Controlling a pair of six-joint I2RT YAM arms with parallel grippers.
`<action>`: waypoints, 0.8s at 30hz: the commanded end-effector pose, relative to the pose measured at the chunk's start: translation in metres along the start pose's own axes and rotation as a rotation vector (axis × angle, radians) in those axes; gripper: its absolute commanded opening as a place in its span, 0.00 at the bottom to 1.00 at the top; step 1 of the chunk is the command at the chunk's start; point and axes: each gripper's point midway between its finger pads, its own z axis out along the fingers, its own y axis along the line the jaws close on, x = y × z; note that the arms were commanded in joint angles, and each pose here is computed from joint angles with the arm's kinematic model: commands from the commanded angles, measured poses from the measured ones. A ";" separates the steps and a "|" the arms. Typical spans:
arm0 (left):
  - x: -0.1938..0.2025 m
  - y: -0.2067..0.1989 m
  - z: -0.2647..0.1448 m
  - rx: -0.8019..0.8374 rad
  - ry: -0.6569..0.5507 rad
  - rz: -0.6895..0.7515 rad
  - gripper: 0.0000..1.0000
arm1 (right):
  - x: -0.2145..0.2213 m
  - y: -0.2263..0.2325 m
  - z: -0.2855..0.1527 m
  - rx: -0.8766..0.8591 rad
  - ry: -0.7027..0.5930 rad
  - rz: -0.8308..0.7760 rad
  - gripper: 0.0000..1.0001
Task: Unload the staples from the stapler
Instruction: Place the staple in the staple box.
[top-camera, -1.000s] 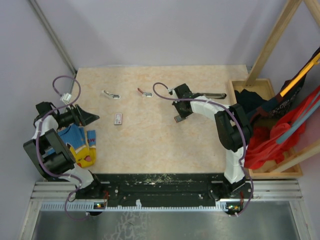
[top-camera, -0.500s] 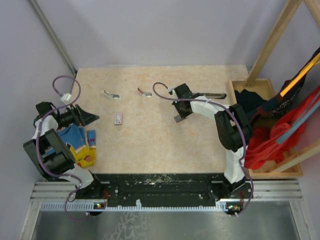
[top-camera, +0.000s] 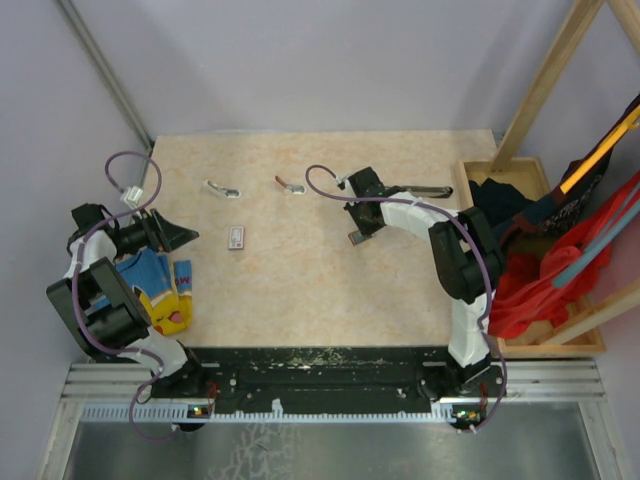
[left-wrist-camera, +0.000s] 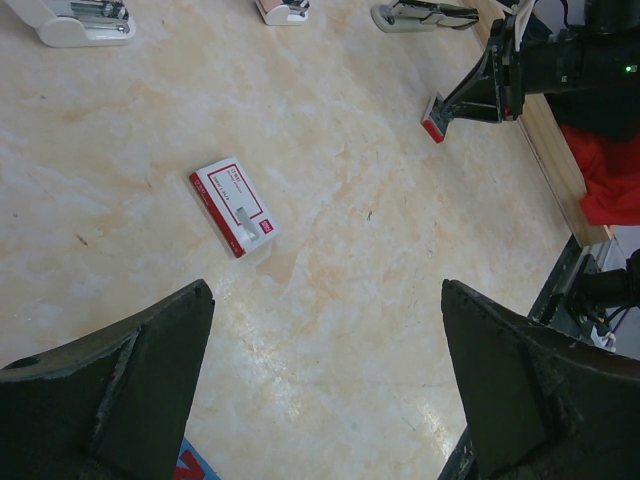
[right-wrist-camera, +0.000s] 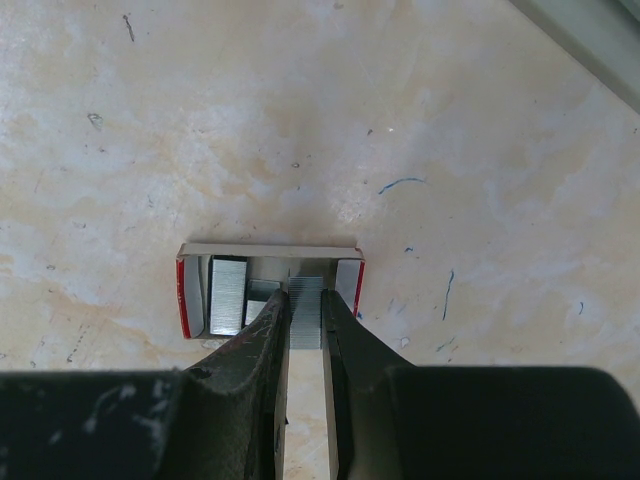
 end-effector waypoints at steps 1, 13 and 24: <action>-0.006 -0.001 -0.003 0.013 -0.017 0.018 1.00 | -0.026 -0.007 -0.006 0.018 -0.073 0.025 0.12; -0.007 -0.001 -0.003 0.012 -0.017 0.018 1.00 | -0.033 -0.007 -0.010 0.018 -0.094 0.032 0.12; -0.006 -0.001 -0.003 0.013 -0.017 0.017 1.00 | -0.037 -0.008 -0.010 0.025 -0.099 0.033 0.13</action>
